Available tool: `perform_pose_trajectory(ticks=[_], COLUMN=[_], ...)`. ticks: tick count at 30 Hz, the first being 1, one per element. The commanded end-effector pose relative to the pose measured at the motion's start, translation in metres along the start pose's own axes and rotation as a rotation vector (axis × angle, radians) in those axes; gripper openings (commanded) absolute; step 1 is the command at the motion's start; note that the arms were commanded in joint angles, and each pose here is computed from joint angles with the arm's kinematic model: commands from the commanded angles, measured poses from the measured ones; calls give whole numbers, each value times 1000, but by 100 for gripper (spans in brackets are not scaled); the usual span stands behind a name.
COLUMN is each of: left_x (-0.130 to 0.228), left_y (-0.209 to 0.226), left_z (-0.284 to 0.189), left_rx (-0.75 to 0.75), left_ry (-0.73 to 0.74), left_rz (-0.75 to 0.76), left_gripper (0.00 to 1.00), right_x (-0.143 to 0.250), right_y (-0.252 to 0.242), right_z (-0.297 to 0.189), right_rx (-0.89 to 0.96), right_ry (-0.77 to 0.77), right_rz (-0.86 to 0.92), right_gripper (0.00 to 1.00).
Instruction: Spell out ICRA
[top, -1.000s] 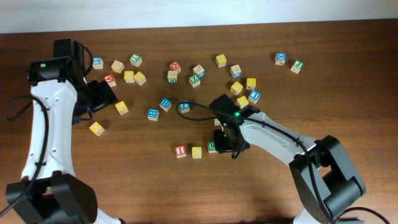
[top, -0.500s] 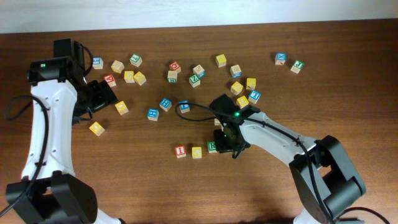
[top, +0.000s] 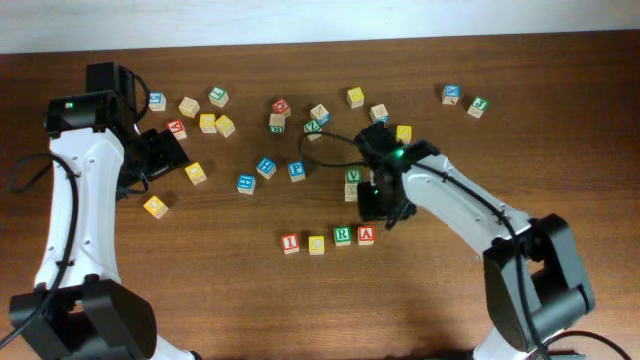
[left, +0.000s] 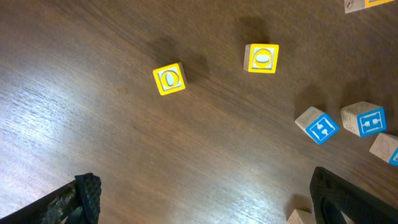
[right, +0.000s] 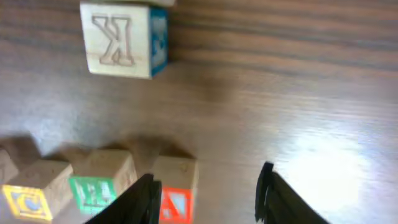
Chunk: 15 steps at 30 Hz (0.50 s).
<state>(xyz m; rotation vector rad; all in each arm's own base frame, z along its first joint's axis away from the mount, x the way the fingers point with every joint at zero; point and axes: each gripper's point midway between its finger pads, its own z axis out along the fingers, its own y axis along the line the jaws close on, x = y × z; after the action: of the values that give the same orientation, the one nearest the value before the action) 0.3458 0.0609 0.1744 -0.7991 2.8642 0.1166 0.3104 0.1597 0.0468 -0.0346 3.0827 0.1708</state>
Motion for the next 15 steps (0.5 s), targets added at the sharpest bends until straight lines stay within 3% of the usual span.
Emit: perform_pose_trajectory(ticks=[1, 3, 5, 7, 10, 12, 15], left_x=[-1, -1, -1, -1, -1, -1, -1], left_y=[1, 1, 1, 1, 1, 1, 1], left_z=[-1, -1, 0, -1, -1, -1, -1], left_rx=[3, 3, 3, 3, 3, 3, 3], left_ry=[-2, -1, -1, -1, -1, -1, -1], left_rz=[-6, -6, -7, -6, -6, -7, -6], left_gripper=[99, 99, 99, 99, 99, 99, 99], right_x=[-22, -15, 18, 30, 42, 45, 50], right_y=[-11, -15, 21, 41, 89, 94, 124], right_z=[-45, -72, -86, -85, -74, -59, -35], right_rx=[6, -13, -193, -198, -170, -48, -63], right_ry=[-13, 50, 188, 207, 146, 75, 10], right_rz=[37, 43, -88, -148, -194, -129, -96], right_gripper=[42, 42, 43, 45, 46, 46, 45])
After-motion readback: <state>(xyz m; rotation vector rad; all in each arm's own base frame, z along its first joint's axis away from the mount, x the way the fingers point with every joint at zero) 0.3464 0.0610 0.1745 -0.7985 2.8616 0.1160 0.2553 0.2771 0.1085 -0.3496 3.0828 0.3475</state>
